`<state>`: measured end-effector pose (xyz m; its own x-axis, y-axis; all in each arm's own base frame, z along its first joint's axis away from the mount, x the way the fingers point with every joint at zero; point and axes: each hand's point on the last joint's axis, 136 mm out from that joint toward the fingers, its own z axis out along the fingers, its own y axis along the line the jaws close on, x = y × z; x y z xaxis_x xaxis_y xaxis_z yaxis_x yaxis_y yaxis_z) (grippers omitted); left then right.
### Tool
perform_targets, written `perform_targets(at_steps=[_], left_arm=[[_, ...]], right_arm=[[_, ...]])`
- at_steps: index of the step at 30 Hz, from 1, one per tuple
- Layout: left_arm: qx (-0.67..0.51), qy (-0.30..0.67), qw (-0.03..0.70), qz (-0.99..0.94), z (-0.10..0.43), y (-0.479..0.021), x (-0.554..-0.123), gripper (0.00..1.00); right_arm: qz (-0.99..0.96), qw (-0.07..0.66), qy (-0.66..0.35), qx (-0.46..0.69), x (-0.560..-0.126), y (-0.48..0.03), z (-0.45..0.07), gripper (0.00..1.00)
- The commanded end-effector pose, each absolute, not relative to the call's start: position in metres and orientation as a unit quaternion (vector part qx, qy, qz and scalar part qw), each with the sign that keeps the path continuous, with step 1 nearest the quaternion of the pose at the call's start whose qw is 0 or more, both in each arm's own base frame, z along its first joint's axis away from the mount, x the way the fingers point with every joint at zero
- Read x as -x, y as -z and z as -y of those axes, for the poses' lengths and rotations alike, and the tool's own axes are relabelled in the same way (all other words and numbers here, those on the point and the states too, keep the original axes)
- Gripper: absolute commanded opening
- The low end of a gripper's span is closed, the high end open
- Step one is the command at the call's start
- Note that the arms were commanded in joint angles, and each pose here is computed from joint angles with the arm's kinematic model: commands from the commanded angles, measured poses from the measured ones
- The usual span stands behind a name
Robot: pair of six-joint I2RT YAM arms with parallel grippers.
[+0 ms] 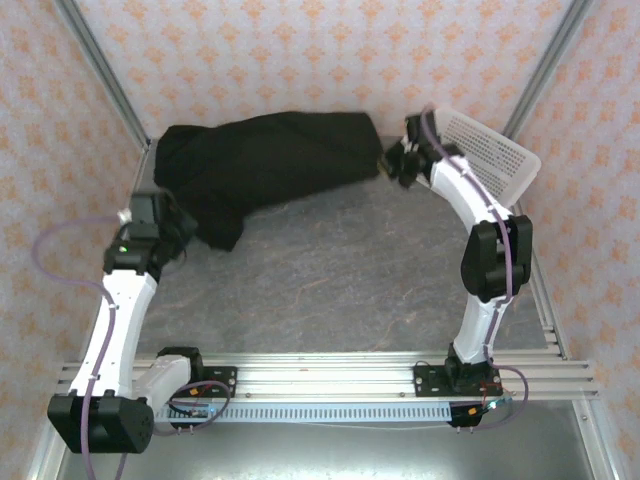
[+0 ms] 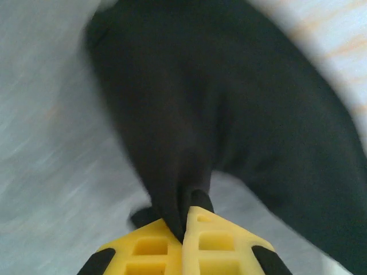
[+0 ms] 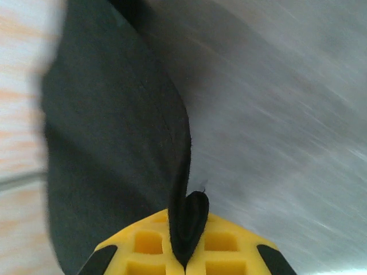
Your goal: Fold and stack the t-shirts
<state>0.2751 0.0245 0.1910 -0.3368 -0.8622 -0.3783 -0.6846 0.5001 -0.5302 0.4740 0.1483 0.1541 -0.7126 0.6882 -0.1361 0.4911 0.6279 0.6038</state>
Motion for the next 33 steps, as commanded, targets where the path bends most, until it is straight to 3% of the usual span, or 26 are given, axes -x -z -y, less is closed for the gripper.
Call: perform_targets(at_steps=[1, 3, 7, 20, 33], left_arm=[[0.518, 0.167, 0.267, -0.795, -0.007, -0.142, -0.239, 0.00], [0.542, 0.165, 0.209, -0.797, 0.003, -0.096, -0.216, 0.00], [0.566, 0.159, 0.150, -0.795, 0.015, -0.050, -0.188, 0.00], [0.600, 0.125, 0.107, -0.783, 0.014, -0.043, -0.152, 0.00], [0.640, 0.092, 0.055, -0.761, 0.014, -0.058, -0.110, 0.00]], right_arm=[[-0.881, 0.208, -0.230, -0.358, -0.451, -0.138, -0.118, 0.00], [-0.898, 0.173, -0.191, -0.357, -0.427, -0.104, -0.110, 0.00], [-0.909, 0.136, -0.124, -0.373, -0.384, -0.074, -0.089, 0.00], [-0.889, 0.054, -0.021, -0.454, -0.252, -0.048, -0.048, 0.00], [-0.898, 0.033, -0.008, -0.438, -0.238, -0.037, -0.047, 0.00]])
